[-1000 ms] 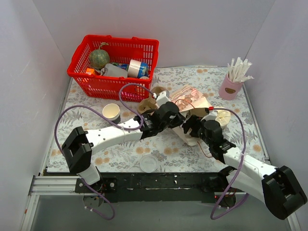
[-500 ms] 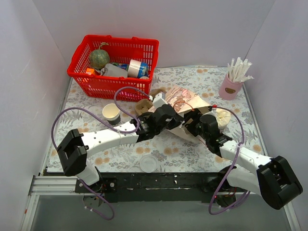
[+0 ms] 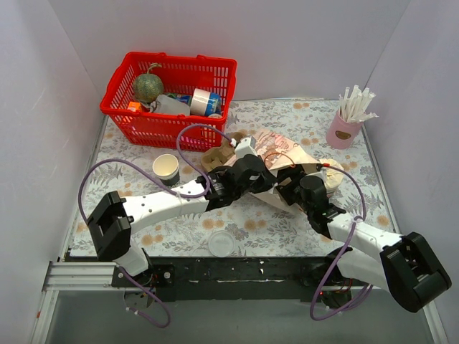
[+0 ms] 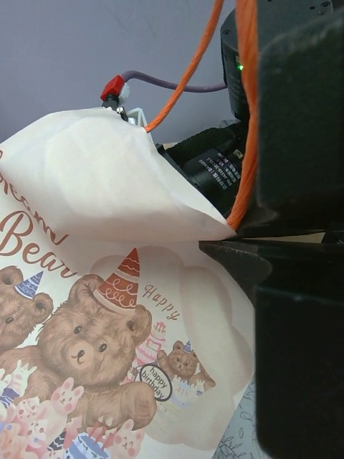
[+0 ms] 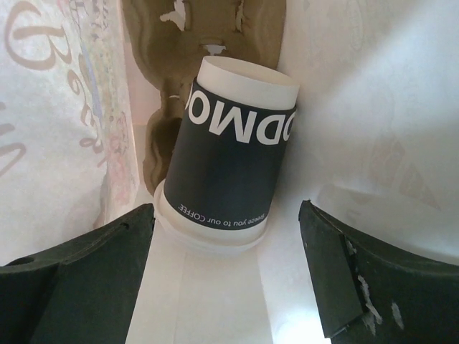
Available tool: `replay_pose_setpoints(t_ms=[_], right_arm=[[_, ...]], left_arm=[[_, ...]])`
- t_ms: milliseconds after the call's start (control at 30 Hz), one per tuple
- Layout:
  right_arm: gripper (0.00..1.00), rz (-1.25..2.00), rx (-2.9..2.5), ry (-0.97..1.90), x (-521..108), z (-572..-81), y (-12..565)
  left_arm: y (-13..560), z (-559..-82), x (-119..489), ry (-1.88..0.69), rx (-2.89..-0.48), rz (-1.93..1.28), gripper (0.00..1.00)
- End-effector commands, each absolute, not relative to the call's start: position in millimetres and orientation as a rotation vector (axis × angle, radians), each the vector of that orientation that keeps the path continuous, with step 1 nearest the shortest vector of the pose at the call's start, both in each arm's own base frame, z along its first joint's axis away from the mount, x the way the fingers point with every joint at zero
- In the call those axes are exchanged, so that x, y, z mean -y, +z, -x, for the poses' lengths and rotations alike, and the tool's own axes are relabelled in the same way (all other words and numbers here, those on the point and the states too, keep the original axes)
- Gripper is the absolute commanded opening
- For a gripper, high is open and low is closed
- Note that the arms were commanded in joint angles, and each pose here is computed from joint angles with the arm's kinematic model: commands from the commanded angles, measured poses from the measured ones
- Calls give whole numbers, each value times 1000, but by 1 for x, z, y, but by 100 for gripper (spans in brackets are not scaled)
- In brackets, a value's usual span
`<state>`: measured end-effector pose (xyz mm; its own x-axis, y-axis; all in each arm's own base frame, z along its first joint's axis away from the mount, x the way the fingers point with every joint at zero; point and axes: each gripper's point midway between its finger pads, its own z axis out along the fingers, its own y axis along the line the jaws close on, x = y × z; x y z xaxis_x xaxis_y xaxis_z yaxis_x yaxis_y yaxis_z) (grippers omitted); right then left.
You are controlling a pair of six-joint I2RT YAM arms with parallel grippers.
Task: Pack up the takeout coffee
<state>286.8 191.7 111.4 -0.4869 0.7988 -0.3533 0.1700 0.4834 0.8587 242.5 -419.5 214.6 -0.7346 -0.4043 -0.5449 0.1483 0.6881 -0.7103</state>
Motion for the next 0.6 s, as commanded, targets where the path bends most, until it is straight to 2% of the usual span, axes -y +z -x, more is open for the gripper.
replay_pose_setpoints(t_ms=[0, 233, 467, 500, 567], right_arm=[[90, -902, -1851, 947, -174, -302, 126], [90, -911, -1900, 724, -149, -302, 125], [90, -960, -1784, 609, -119, -304, 155], [90, -948, -1780, 594, -117, -304, 157], [91, -907, -1783, 557, -114, -305, 162]], left_arm=[[222, -232, 424, -968, -2218, 36, 0], [225, -231, 421, -929, -2199, 28, 4], [223, -231, 421, -827, -2184, -33, 8], [226, -231, 422, -821, -2176, -43, 10], [230, -228, 423, -792, -2155, -89, 32]])
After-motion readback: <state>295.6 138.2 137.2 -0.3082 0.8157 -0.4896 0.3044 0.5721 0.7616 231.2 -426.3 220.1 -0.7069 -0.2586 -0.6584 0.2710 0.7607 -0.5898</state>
